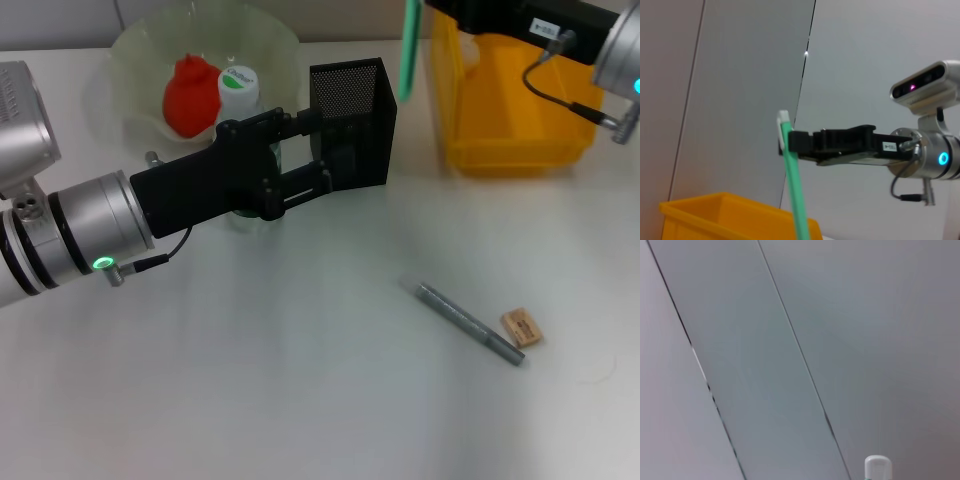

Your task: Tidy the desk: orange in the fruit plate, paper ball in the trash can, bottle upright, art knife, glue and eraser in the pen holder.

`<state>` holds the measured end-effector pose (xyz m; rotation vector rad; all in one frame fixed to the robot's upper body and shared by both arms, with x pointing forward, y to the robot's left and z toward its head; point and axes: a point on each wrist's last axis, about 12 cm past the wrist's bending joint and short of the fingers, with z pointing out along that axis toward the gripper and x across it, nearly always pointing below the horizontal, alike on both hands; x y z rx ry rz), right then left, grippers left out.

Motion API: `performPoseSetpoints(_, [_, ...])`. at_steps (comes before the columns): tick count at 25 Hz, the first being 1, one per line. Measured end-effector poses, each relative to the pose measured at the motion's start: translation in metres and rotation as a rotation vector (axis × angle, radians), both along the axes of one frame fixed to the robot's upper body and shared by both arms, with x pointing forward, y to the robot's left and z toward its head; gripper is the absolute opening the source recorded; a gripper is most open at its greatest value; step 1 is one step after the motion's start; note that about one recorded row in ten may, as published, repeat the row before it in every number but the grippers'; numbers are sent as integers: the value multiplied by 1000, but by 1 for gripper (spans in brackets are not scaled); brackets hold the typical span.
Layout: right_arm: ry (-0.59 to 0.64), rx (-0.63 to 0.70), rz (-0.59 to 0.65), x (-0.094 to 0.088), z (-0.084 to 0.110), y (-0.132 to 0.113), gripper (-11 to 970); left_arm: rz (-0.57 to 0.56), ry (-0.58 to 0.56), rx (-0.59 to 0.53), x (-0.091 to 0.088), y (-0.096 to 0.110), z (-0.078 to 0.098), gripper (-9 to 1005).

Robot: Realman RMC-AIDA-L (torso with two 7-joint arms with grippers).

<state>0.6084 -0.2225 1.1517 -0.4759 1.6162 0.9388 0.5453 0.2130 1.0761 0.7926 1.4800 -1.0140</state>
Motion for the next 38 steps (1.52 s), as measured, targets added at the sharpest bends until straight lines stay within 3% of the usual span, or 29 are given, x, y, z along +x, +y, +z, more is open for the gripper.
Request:
performPoseSetpoints(7, [-118,-11,-24,13,-22,23,183,6,0,-6,0,1,0,625])
performPoseSetpoints(17, [-168,-113,14,17,-34,43,184,19,-22,-8,0,2,0,624])
performPoseSetpoints(22, [-241,-192,22,16,-41,47,187,23,-26,-9,0,2,0,624])
performPoseSetpoints(29, [-256,-169,-70,17,-46,38,193,30,-21,-8,-1,2,-2,625])
performPoseSetpoints(34, [-246,-153,-78,14,-48,34,326,34,-21,-6,-1,2,-2,624])
performPoseSetpoints(38, [-203,-55,-47,3,-39,22,431,37,-22,-5,0,3,-2,624])
